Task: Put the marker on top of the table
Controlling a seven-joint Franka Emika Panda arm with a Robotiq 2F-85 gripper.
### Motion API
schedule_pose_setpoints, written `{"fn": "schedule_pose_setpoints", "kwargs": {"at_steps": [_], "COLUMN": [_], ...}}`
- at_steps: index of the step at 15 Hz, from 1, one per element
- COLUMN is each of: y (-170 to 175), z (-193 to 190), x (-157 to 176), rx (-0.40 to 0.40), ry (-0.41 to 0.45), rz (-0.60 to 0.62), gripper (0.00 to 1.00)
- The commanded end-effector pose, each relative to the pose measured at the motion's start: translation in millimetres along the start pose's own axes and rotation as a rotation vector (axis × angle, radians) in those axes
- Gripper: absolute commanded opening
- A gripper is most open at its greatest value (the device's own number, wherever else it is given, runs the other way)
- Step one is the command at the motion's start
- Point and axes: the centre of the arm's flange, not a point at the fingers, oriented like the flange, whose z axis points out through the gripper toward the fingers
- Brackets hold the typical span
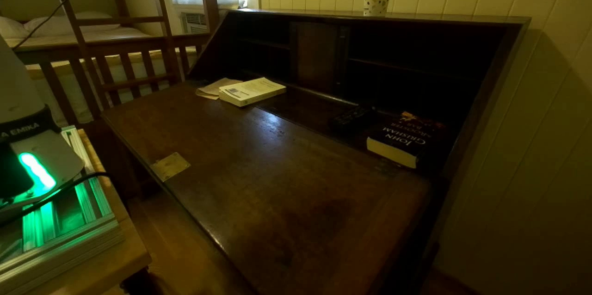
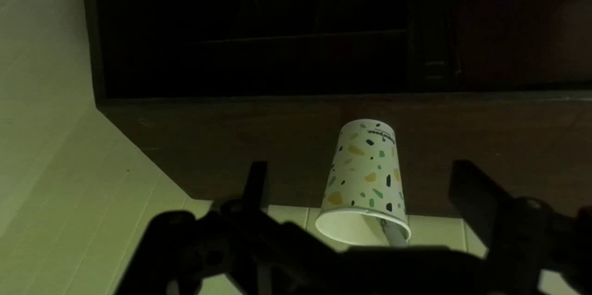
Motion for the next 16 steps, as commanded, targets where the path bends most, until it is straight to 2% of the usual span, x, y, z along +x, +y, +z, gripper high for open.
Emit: {"fn": "schedule_pose_setpoints", "kwargs": {"at_steps": [1, 9, 16], "y": [-0.2, -9.0, -19.8], "z": [14.4, 22.4, 48.4], "x": [30.5, 63.3, 74.7], "rx": [-0.035, -0.059, -0.085], "ry": [0.053, 0.103, 0.193], "rz": [-0.012, -0.173, -0.042], "gripper": [1.00, 1.00, 1.00]}}
